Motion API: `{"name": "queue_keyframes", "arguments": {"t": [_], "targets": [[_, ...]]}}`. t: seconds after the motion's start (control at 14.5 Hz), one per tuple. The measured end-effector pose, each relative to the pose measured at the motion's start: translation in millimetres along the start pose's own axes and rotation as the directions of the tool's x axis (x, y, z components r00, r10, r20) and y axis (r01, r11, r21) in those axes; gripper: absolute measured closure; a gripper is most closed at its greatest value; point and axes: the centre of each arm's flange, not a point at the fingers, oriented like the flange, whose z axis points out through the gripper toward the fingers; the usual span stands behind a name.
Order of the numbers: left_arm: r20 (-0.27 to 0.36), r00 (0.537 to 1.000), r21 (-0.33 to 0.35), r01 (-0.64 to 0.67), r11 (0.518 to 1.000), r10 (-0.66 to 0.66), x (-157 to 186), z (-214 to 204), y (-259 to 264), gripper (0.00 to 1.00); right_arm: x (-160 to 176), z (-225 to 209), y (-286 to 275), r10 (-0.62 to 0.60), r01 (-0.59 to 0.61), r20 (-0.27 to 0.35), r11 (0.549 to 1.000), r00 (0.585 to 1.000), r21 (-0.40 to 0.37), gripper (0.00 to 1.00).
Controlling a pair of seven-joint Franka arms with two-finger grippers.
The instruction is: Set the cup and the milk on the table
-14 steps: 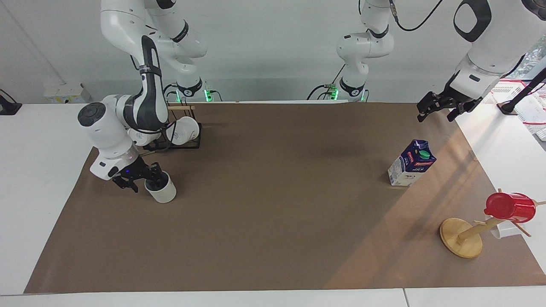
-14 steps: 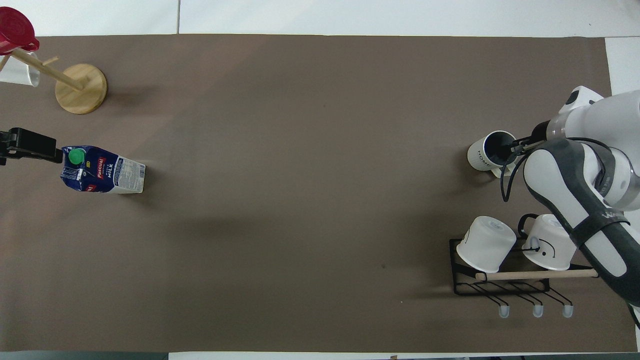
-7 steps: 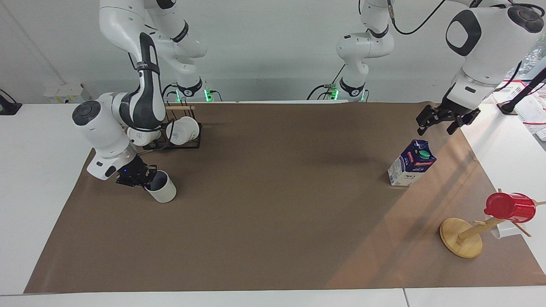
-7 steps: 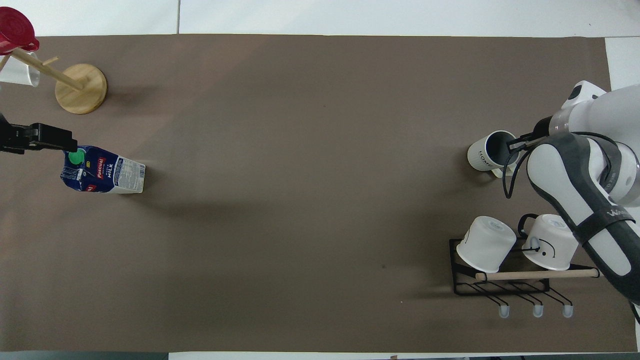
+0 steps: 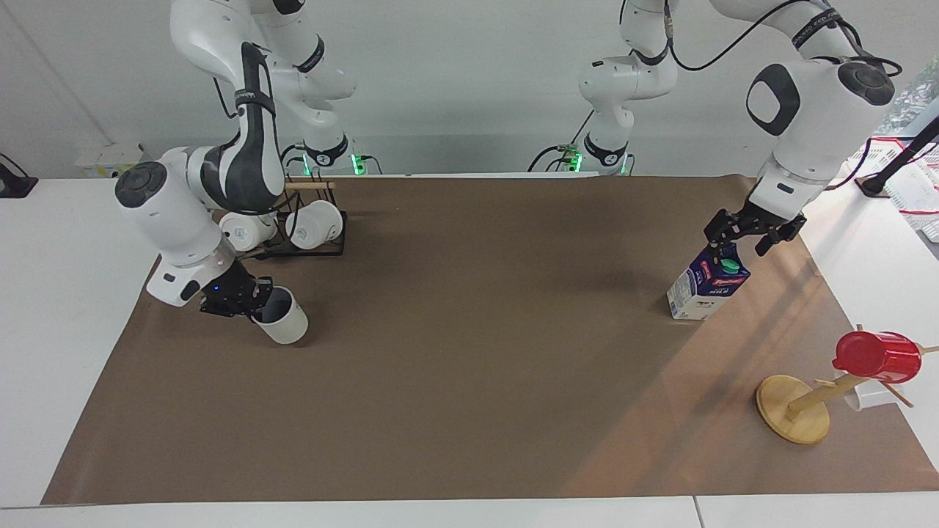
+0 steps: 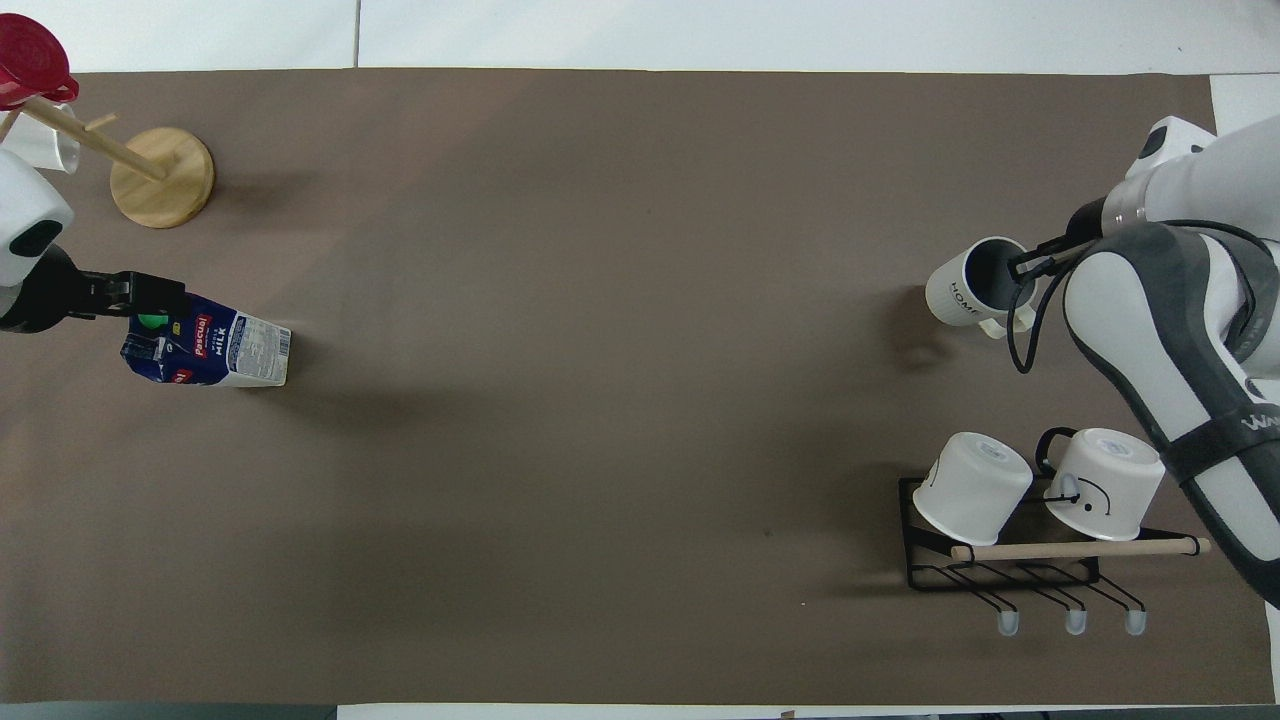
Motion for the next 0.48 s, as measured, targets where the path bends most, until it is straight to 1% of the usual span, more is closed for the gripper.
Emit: {"name": "queue_keyframes", "arguments": {"t": [0.14, 0.28, 0.48], "targets": [[-0.005, 1.0, 0.001, -0.001, 1.0, 0.001, -2, 11, 0, 0.0, 22, -16, -51, 0.022, -0.022, -0.014, 1.0, 1.0, -0.001, 0.96], [0.002, 1.0, 0.0, -0.001, 1.0, 0.001, -5, 22, -1, 0.0, 35, -12, -113, 0.053, -0.053, -0.015, 0.999, 0.998, -0.009, 0.96], [-0.001, 1.0, 0.002, 0.01, 1.0, -0.01, -7, 30, -7, 0.0, 44, 1, -198, 0.054, -0.055, -0.022, 0.997, 0.998, -0.061, 0.96]]}}
